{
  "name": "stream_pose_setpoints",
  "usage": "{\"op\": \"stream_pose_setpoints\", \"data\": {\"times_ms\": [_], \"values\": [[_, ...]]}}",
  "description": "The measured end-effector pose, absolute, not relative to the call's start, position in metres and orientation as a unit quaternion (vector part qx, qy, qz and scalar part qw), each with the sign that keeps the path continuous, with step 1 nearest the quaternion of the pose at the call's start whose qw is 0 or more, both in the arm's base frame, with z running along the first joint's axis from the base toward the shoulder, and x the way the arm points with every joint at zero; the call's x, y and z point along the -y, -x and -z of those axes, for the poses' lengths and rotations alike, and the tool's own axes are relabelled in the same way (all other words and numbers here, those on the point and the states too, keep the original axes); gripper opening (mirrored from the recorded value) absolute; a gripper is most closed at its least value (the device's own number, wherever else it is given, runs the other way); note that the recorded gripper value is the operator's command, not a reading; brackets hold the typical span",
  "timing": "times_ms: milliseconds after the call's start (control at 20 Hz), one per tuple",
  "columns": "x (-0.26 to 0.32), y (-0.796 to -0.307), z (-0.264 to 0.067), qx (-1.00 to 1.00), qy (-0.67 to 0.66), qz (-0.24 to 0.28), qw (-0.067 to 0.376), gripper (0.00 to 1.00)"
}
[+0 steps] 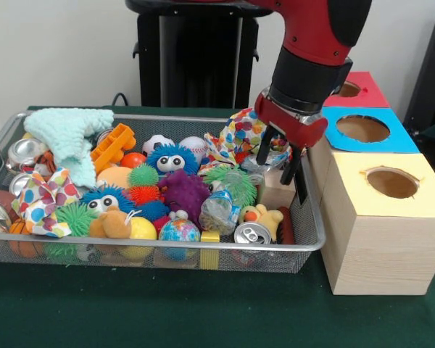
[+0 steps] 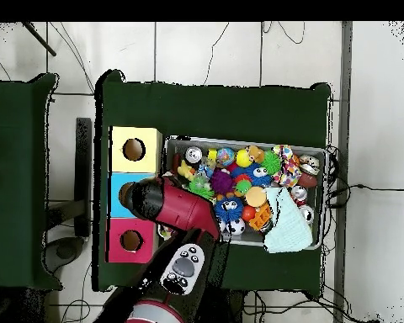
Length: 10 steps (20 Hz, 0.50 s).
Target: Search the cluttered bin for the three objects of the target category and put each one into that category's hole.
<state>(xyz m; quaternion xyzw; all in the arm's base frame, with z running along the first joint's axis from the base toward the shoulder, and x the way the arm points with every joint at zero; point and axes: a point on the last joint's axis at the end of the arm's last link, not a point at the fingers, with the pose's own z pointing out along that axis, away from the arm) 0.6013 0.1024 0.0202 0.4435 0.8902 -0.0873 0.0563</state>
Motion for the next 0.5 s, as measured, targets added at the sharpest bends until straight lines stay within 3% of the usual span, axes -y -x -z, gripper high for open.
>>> {"op": "stream_pose_setpoints", "data": {"times_ms": [500], "values": [[-0.1,-0.586,0.006,-0.891,-0.441,0.103,0.035,1.0]]}}
